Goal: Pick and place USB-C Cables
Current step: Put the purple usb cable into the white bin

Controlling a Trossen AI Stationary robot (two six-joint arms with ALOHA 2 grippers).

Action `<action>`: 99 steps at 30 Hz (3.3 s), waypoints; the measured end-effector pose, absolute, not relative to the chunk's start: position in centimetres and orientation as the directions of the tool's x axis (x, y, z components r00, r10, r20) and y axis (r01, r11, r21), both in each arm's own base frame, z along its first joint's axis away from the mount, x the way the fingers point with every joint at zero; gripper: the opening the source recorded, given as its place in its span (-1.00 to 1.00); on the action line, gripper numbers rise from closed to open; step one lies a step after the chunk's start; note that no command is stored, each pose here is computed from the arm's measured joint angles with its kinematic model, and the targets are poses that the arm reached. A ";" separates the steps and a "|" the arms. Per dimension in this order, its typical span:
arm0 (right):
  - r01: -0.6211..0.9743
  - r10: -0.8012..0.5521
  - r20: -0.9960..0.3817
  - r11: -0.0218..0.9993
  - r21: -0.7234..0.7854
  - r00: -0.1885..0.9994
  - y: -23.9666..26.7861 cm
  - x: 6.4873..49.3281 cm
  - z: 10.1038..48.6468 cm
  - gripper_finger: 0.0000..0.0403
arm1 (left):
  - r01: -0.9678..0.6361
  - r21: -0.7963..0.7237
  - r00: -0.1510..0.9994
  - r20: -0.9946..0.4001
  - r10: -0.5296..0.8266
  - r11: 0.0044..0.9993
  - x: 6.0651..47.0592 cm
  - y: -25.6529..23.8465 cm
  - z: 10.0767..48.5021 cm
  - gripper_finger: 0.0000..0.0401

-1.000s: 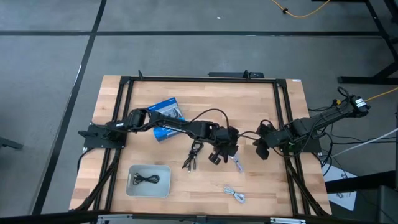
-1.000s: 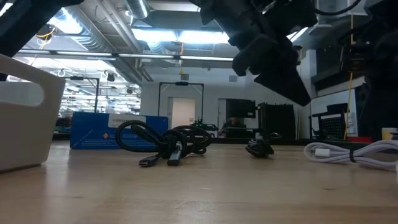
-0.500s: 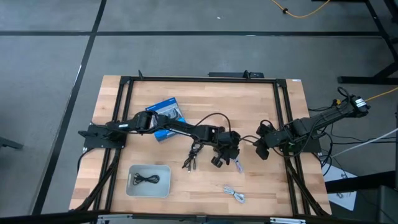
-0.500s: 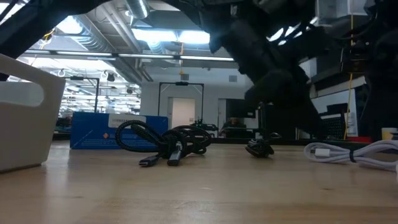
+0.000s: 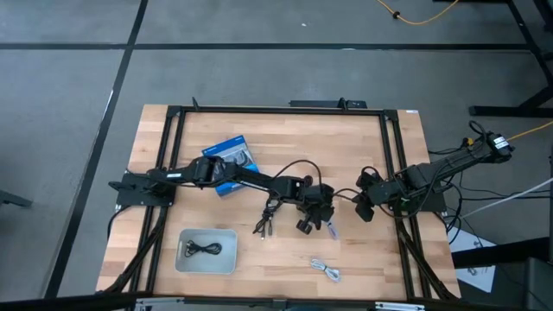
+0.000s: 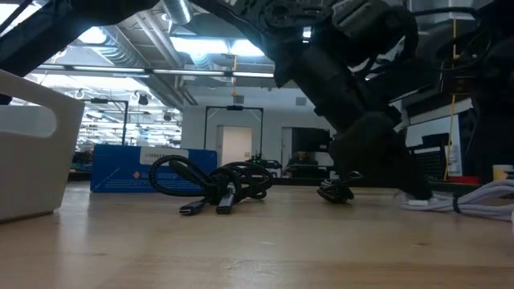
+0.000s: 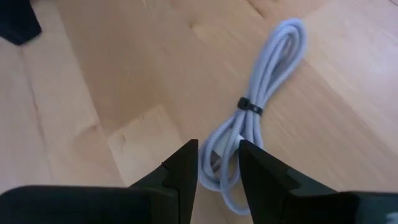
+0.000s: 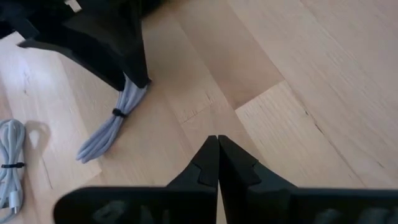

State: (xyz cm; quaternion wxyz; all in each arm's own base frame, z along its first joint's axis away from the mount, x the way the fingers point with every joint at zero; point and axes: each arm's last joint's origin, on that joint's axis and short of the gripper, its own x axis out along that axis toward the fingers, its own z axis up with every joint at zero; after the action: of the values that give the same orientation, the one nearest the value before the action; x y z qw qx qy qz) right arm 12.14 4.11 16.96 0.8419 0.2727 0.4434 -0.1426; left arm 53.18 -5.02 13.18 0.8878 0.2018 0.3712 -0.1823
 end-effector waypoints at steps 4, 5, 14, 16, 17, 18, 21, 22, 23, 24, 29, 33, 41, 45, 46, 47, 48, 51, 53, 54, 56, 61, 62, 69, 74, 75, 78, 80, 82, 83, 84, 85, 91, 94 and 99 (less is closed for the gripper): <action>0.482 0.001 -0.824 0.810 0.333 0.567 4.1 12.1 17.0 -0.99 | 0.472 0.199 0.629 -0.758 -0.170 0.859 52.9 -5.0 12.7 -0.45; 0.482 0.002 -0.824 0.811 0.333 0.566 4.1 12.1 17.0 -0.99 | 0.474 0.196 0.623 -0.763 -0.170 0.859 52.9 -5.0 12.6 -0.45; 0.483 0.001 -0.824 0.810 0.333 0.567 4.1 12.1 17.0 -0.99 | 0.450 0.155 0.597 -0.784 -0.168 0.879 52.6 -5.0 12.5 -0.45; 0.483 0.000 -0.824 0.810 0.332 0.567 4.1 12.1 17.0 -0.99 | 0.449 0.153 0.597 -0.785 -0.168 0.880 52.6 -5.0 12.5 -0.45; 0.483 0.000 -0.824 0.810 0.332 0.567 4.1 12.1 17.0 -0.99 | 0.447 0.152 0.596 -0.785 -0.168 0.881 52.6 -5.0 12.5 -0.45; 0.483 -0.001 -0.824 0.810 0.332 0.567 4.1 12.1 17.0 -0.99 | 0.447 0.151 0.596 -0.785 -0.168 0.881 52.6 -5.0 12.5 -0.45; 0.483 -0.001 -0.824 0.810 0.332 0.567 4.1 12.1 17.0 -0.99 | 0.447 0.151 0.595 -0.786 -0.167 0.881 52.6 -5.0 12.5 -0.45; 0.485 -0.004 -0.823 0.810 0.330 0.568 4.1 12.1 17.0 -0.99 | 0.447 0.151 0.596 -0.786 -0.167 0.881 52.6 -5.0 12.5 -0.45; 0.487 -0.013 -0.821 0.811 0.326 0.570 4.1 12.2 17.0 -0.99 | 0.447 0.151 0.596 -0.786 -0.167 0.881 52.6 -5.0 12.5 -0.45; 0.488 -0.019 -0.820 0.811 0.322 0.572 4.0 12.2 17.0 -0.98 | 0.447 0.152 0.596 -0.785 -0.167 0.881 52.6 -5.0 12.5 -0.45; 0.491 -0.033 -0.817 0.813 0.313 0.575 4.0 12.2 17.0 -0.95 | 0.446 0.165 0.615 -0.771 -0.167 0.880 52.8 -4.8 12.5 -0.45; 0.491 -0.033 -0.817 0.813 0.312 0.575 4.0 12.2 17.0 -0.94 | 0.459 0.182 0.619 -0.767 -0.167 0.870 52.9 -4.7 12.5 -0.51; 0.490 -0.033 -0.817 0.814 0.312 0.575 4.0 12.2 17.0 -0.93 | 0.437 0.213 0.624 -0.772 -0.123 0.874 52.8 -4.8 12.8 -0.96; 0.486 -0.034 -0.818 0.818 0.308 0.575 4.0 12.2 17.0 -0.93 | 0.424 0.261 0.615 -0.786 -0.064 0.867 52.3 -5.1 14.4 -0.98; 0.481 -0.034 -0.818 0.823 0.303 0.575 4.0 12.2 17.0 -0.93 | 0.423 0.282 0.623 -0.781 -0.050 0.861 52.4 -5.2 15.1 -0.98; 0.477 -0.035 -0.819 0.827 0.298 0.573 4.0 12.1 16.9 -0.93 | 0.421 0.301 0.621 -0.783 -0.030 0.856 52.4 -5.2 15.9 -0.99; 0.476 -0.036 -0.820 0.829 0.295 0.571 4.0 12.1 16.9 -0.93 | 0.431 0.313 0.601 -0.799 -0.011 0.846 52.0 -5.4 16.9 -0.99; 0.484 -0.041 -0.829 0.828 0.284 0.557 4.0 12.1 16.8 -0.93 | 0.435 0.351 0.609 -0.793 0.017 0.829 51.6 -5.5 20.8 -0.99; 0.487 -0.044 -0.834 0.828 0.278 0.550 4.0 12.1 16.7 -0.93 | 0.450 0.344 0.567 -0.823 0.035 0.824 50.6 -5.5 23.4 -0.99; 0.489 -0.045 -0.838 0.829 0.272 0.543 4.0 12.1 16.6 -0.93 | 0.450 0.346 0.566 -0.824 0.037 0.823 50.4 -5.5 24.4 -0.99; 0.489 -0.045 -0.841 0.830 0.269 0.539 4.0 12.2 16.6 -0.93 | 0.463 0.322 0.507 -0.860 0.051 0.826 49.4 -5.5 26.2 -0.99; 0.487 -0.037 -0.838 0.827 0.279 0.544 4.1 12.4 16.5 -0.93 | 0.476 0.309 0.453 -0.889 0.072 0.823 46.0 -6.2 30.5 -0.99; 0.488 -0.038 -0.840 0.828 0.277 0.541 4.1 12.4 16.5 -0.93 | 0.473 0.290 0.438 -0.897 0.063 0.832 45.2 -6.3 31.2 -1.00; 0.478 -0.028 -0.824 0.825 0.301 0.566 4.3 12.8 16.6 -0.93 | 0.409 0.150 0.277 -0.960 0.034 0.900 41.0 -7.9 33.5 -1.00; 0.480 -0.025 -0.834 0.826 0.294 0.552 4.3 12.7 16.5 -0.93 | 0.380 0.044 0.181 -0.983 -0.028 0.924 39.2 -10.4 33.7 -1.00; 0.479 -0.023 -0.832 0.826 0.296 0.554 4.3 12.7 16.5 -0.93 | 0.381 0.010 0.176 -0.982 -0.061 0.925 39.0 -11.0 33.8 -1.00; 0.485 -0.019 -0.832 0.820 0.305 0.554 4.4 12.7 16.5 -0.93 | 0.374 -0.004 0.182 -0.980 -0.078 0.927 37.9 -13.0 34.5 -1.00; 0.489 -0.011 -0.833 0.814 0.313 0.552 4.4 12.8 16.5 -0.93 | 0.347 0.071 0.209 -0.978 -0.004 0.935 37.2 -14.4 34.4 -1.00; 0.489 -0.011 -0.835 0.815 0.311 0.550 4.4 12.8 16.5 -0.93 | 0.281 0.159 0.223 -0.970 0.097 0.947 36.7 -15.3 34.0 -1.00; 0.488 -0.011 -0.834 0.815 0.312 0.551 4.4 12.8 16.5 -0.93 | 0.212 0.221 0.245 -0.955 0.167 0.952 36.5 -15.5 33.8 -1.00; 0.488 -0.012 -0.835 0.815 0.311 0.551 4.4 12.8 16.5 -0.93 | 0.135 0.274 0.264 -0.936 0.232 0.952 36.3 -15.6 33.7 -1.00; 0.488 -0.011 -0.835 0.815 0.311 0.551 4.4 12.8 16.5 -0.93 | 0.061 0.315 0.276 -0.917 0.288 0.947 36.0 -15.6 33.6 -1.00; 0.475 0.021 -0.841 0.818 0.326 0.541 4.5 12.7 16.4 -0.93 | -0.259 0.324 0.194 -0.905 0.378 0.910 34.3 -15.3 31.1 -1.00; 0.451 0.022 -0.842 0.837 0.311 0.540 4.5 12.7 16.4 -0.93 | -0.338 0.281 0.103 -0.938 0.332 0.898 33.4 -15.2 29.1 -1.00; 0.439 0.020 -0.845 0.848 0.298 0.535 4.5 12.7 16.4 -0.93 | -0.466 0.204 0.008 -0.972 0.235 0.861 31.6 -15.6 26.4 -1.00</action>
State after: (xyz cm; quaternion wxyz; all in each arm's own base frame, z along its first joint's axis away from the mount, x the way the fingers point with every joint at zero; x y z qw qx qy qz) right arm 12.67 4.46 16.40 0.8407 0.2463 0.4659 -0.1245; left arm 31.59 -15.62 26.43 0.7045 -0.0877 0.6588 0.2488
